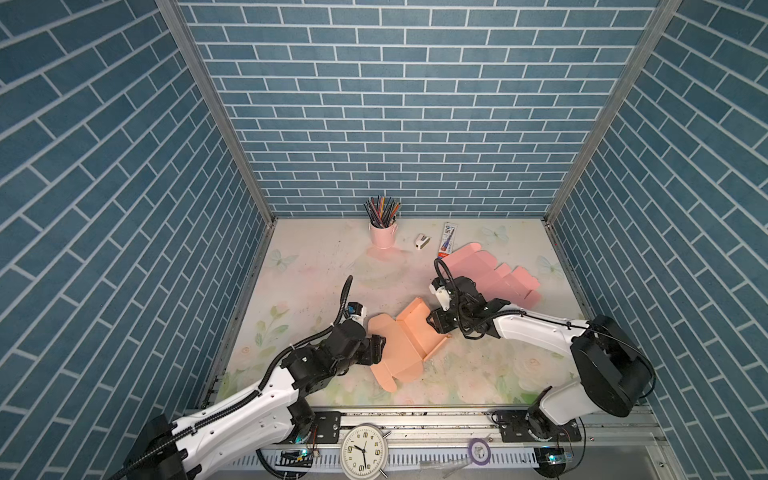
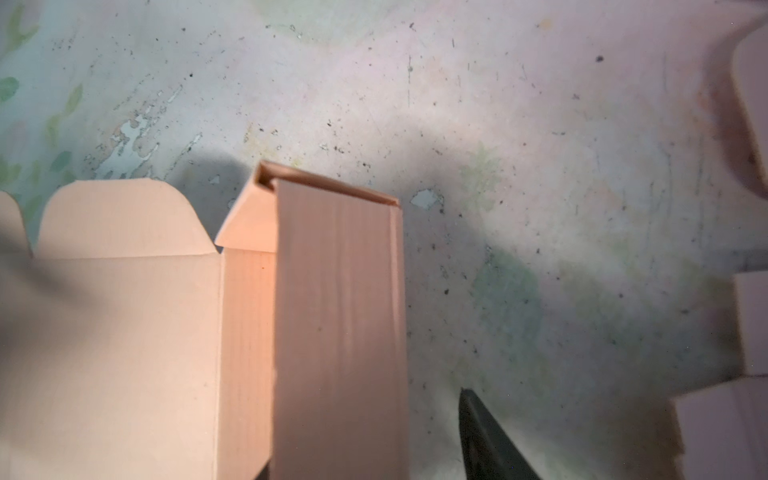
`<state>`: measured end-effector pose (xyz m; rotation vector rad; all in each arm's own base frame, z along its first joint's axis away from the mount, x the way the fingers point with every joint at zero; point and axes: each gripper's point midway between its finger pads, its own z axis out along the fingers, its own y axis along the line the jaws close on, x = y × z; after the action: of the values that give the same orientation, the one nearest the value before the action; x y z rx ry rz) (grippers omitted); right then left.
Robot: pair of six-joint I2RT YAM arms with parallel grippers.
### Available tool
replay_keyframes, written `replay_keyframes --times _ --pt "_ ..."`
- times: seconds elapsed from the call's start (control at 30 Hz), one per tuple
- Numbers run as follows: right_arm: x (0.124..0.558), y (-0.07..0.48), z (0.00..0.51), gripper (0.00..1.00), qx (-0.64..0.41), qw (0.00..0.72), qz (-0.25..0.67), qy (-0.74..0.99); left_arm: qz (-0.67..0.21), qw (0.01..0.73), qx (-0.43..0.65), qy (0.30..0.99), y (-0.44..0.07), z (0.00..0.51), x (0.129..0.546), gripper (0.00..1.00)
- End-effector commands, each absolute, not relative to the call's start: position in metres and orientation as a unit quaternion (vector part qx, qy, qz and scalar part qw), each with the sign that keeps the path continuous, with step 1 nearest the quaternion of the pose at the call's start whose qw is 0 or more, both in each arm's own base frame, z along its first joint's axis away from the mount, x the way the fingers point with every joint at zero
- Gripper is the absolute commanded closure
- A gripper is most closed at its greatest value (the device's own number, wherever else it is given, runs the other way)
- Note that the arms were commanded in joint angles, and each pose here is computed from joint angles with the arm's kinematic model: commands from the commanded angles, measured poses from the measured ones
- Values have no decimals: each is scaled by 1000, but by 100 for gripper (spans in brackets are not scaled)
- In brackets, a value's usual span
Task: Fold the paper box
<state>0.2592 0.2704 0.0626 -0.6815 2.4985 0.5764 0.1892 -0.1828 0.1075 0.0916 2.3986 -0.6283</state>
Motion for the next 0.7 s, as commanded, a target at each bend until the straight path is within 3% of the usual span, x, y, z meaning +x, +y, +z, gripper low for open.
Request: replay_keyframes --times 0.0,0.43,0.67 --pt "263 265 65 48 -257 259 207 908 -238 312 -9 920 -169 105 184 24" --pt "256 261 57 49 -255 255 220 906 -329 278 -53 901 -190 93 175 26" --pt "253 259 58 49 -253 254 225 906 -344 274 -46 897 -206 93 178 50"
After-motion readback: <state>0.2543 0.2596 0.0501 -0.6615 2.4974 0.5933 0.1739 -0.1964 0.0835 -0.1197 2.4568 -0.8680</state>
